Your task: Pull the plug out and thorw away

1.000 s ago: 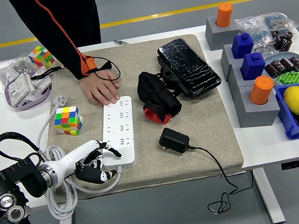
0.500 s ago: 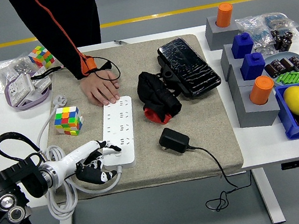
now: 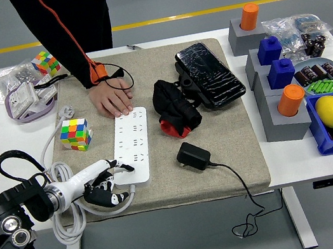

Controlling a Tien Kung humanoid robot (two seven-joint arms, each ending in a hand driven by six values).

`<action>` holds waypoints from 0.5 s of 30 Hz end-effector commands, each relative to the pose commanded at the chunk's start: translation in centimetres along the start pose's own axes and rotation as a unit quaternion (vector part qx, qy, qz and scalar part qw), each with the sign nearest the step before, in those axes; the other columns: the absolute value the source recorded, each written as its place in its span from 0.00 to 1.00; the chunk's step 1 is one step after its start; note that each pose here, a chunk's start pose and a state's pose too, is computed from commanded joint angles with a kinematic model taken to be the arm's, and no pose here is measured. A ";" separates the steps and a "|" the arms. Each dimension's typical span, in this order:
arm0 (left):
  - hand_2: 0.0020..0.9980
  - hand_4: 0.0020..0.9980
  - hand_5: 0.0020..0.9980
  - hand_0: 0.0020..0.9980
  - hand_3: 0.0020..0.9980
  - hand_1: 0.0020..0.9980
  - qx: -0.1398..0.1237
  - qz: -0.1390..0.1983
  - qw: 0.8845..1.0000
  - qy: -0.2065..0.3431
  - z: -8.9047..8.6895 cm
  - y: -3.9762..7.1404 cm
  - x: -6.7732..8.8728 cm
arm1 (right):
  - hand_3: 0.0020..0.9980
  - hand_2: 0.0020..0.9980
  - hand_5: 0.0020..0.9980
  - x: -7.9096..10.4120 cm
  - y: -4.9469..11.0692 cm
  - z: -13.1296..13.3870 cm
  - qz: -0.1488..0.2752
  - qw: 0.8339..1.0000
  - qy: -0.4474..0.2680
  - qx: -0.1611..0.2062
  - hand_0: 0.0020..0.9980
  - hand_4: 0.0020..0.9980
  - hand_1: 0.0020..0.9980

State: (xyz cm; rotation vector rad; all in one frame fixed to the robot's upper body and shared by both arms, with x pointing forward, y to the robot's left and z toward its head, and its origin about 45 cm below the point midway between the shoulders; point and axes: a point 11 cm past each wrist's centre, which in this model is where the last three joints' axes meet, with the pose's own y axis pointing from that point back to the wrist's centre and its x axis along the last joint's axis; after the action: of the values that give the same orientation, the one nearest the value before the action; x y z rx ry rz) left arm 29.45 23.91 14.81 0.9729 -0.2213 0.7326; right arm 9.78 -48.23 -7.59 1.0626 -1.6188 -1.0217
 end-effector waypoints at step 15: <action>0.15 0.65 0.00 0.09 0.79 0.08 -0.068 0.043 0.997 -0.017 3.2 1.7 2.0 | 0.57 0.62 0.44 0.0 0.0 0.1 0.001 1.000 0.001 -0.001 0.63 0.99 0.63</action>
State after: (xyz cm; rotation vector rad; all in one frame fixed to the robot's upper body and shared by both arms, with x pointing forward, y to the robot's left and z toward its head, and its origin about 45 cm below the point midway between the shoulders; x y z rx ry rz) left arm 30.25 22.85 18.68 0.8504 -0.3406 0.7695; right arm 9.66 -48.23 -7.62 1.0604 -1.6160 -1.0210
